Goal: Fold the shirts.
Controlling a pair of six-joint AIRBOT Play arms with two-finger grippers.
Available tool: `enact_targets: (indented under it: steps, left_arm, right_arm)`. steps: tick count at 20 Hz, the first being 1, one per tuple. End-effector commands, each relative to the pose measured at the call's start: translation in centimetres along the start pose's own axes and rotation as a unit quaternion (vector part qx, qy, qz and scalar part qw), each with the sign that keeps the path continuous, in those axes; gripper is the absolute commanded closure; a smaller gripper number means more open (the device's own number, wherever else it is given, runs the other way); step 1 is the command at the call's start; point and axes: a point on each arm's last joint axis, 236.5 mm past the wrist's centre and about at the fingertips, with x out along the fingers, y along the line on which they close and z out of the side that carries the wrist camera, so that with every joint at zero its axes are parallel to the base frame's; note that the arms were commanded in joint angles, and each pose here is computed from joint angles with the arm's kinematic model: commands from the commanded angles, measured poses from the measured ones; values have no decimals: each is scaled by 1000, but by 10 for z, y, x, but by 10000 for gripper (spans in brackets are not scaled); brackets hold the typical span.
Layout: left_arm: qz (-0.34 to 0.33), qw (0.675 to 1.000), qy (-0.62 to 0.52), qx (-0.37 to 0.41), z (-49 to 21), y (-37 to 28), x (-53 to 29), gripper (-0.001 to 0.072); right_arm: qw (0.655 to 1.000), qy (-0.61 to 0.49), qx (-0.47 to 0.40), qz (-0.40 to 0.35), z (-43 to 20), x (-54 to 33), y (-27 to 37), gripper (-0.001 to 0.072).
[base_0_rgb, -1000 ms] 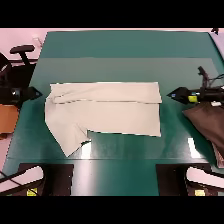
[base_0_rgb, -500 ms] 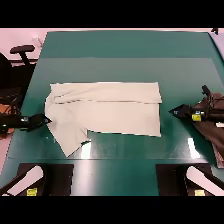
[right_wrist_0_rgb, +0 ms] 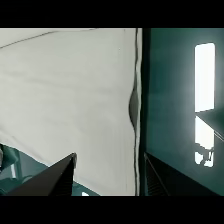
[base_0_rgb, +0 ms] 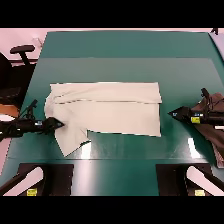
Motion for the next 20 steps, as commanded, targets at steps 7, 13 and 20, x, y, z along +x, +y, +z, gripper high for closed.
enact_targets:
  steps: [7, 13, 20]
  left_arm:
    - [-20, 998, 46, 34, -12, -18, -10, 685]
    - [-19, 998, 41, 39, -7, -20, -13, 684]
    - [-29, 998, 46, 37, -9, -25, -14, 684]
  right_arm:
    - [998, 59, 29, 3, -37, 7, -6, 212]
    - [992, 92, 83, -20, -83, 27, -33, 213]
    - [984, 152, 91, 12, -104, 68, -15, 230]
